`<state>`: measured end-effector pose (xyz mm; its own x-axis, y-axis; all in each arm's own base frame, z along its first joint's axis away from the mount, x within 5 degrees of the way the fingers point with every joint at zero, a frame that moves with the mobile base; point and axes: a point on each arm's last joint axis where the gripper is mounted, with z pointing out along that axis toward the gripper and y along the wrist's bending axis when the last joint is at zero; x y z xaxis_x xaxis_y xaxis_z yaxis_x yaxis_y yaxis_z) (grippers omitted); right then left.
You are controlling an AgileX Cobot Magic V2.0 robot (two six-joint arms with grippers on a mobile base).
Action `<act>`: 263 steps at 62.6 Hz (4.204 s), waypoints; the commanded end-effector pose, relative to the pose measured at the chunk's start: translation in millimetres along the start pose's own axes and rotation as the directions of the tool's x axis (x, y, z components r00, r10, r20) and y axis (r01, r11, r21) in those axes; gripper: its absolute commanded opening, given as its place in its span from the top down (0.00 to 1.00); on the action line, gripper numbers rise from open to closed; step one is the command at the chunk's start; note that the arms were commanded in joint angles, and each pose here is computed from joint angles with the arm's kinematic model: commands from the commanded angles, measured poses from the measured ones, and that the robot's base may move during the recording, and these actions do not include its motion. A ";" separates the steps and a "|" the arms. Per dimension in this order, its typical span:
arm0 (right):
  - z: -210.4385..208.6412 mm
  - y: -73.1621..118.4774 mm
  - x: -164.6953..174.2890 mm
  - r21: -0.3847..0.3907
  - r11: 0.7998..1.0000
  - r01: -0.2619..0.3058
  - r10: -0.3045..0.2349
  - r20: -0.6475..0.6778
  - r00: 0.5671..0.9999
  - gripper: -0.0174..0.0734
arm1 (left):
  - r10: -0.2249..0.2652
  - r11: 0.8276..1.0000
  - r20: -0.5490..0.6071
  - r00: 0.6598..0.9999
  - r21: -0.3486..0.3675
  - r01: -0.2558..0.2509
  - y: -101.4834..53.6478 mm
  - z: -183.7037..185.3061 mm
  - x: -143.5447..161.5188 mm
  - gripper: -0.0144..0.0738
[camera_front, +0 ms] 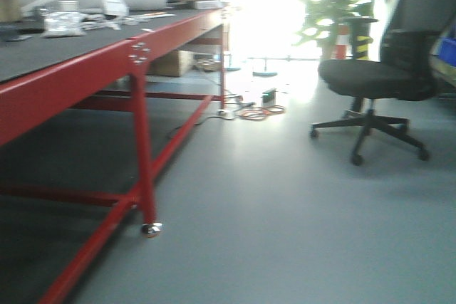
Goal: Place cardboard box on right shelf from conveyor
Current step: 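Hold the box in the right gripper while driving away from the carpet, then hold the box while driving to the steel shelf with blue bins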
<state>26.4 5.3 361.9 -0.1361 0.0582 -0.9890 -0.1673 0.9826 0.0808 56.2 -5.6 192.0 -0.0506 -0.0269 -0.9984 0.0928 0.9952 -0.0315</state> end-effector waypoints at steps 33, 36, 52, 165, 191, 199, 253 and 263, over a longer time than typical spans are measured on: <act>-1.8 1.2 -15.8 -0.006 1.000 0.006 -0.006 0.110 0.994 0.78 | -0.003 0.998 0.091 0.996 -0.057 0.008 3.4 -0.9 -6.3 0.97; -1.8 1.2 -15.8 -0.006 1.000 0.006 -0.006 0.110 0.994 0.78 | -0.003 0.998 0.091 0.996 -0.062 0.009 3.7 -0.9 -6.3 0.97; -1.8 1.2 -15.8 -0.006 1.000 0.006 -0.006 0.110 0.994 0.78 | -0.003 0.998 0.091 0.996 -0.063 0.009 3.8 -0.9 -6.3 0.97; -1.8 1.2 -15.8 -0.005 1.000 0.006 -0.006 0.110 0.994 0.78 | -0.003 0.998 0.091 0.996 -0.063 0.009 3.8 -0.9 -6.3 0.97; -1.8 1.2 -15.8 -0.005 1.000 0.006 -0.006 0.110 0.994 0.78 | -0.003 0.998 0.091 0.996 -0.063 0.009 3.8 -0.9 -6.3 0.97; -1.8 1.2 -15.8 -0.005 1.000 0.006 -0.006 0.110 0.994 0.78 | -0.003 0.998 0.091 0.996 -0.063 0.009 3.8 -0.9 -6.3 0.97; -1.8 1.2 -15.8 -0.005 1.000 0.006 -0.006 0.110 0.994 0.78 | -0.003 0.998 0.091 0.996 -0.063 0.009 3.8 -0.9 -6.3 0.97; -1.8 1.2 -15.8 -0.005 1.000 0.006 -0.006 0.110 0.994 0.78 | -0.003 0.998 0.091 0.996 -0.063 0.009 3.8 -0.9 -6.3 0.97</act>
<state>26.2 5.4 361.7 -0.1380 0.0588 -0.9887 -0.1678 0.9824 0.0819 56.4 -2.2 192.0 -0.0489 -0.0299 -0.9984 0.0326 0.9990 -0.0315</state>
